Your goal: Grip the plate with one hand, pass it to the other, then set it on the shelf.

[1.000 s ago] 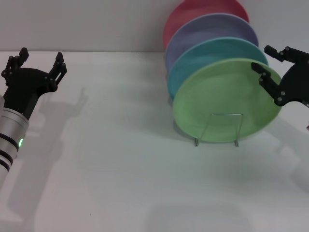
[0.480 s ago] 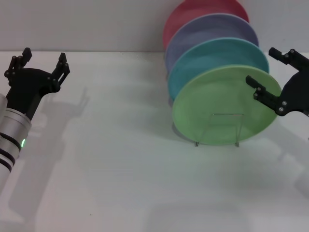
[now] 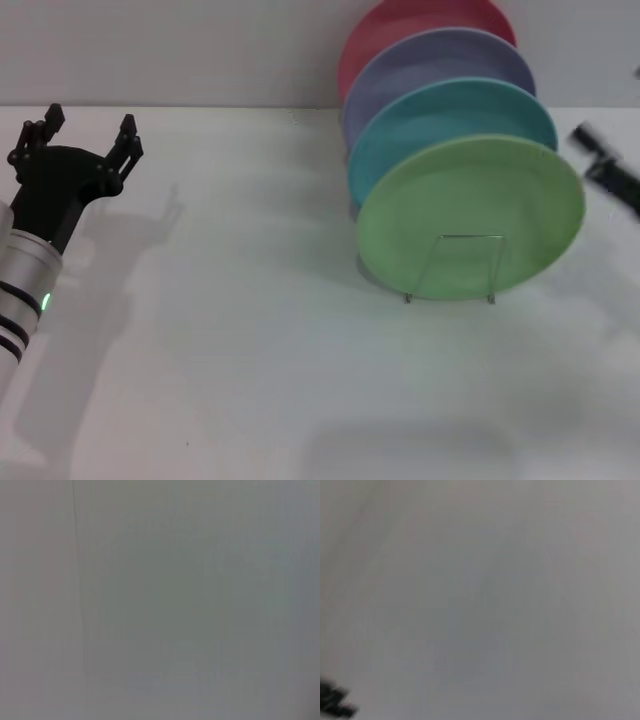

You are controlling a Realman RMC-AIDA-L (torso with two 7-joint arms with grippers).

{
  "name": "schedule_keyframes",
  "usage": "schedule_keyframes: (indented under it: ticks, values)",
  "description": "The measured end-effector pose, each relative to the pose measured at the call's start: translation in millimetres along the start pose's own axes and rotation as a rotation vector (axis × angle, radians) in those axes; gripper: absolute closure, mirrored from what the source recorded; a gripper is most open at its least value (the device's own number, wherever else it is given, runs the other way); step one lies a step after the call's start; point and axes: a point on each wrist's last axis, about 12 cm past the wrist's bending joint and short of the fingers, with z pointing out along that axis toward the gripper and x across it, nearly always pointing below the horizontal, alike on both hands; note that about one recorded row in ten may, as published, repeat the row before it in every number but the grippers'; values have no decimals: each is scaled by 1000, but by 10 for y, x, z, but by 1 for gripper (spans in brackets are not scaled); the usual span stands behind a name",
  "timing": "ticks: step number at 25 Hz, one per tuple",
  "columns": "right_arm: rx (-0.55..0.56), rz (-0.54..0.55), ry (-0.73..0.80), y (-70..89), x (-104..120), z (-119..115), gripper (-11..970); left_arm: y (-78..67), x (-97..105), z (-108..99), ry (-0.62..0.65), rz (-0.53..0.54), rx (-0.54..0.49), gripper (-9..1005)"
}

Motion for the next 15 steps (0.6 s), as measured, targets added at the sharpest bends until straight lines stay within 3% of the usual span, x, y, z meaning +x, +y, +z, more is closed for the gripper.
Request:
schedule_keyframes:
  ticks: [1,3,5,6,7,8,10,15]
  values:
    - [123,10,-33,-55,-44,-155,230,12,-8,-19,-15,0,-6,167]
    - [180,18,-41,-74,-51,-223,218,22,-14,-32,-25,0,-10,167]
    - [383,56,-59,-135,-44,-426,204,39,-20,-58,-41,1,-18,167]
    - [383,56,-59,-135,-44,-426,197,39,-20,-58,-41,1,-18,167]
    - [568,86,-52,-175,-13,-626,191,63,-5,-85,-48,7,-26,167]
    - [653,99,-36,-181,12,-735,184,77,7,-92,-49,12,-30,167]
    - [758,122,7,-166,56,-903,178,112,43,-107,-50,24,-38,167]
    - [843,185,111,-94,162,-1091,181,167,85,-118,-61,50,-46,167]
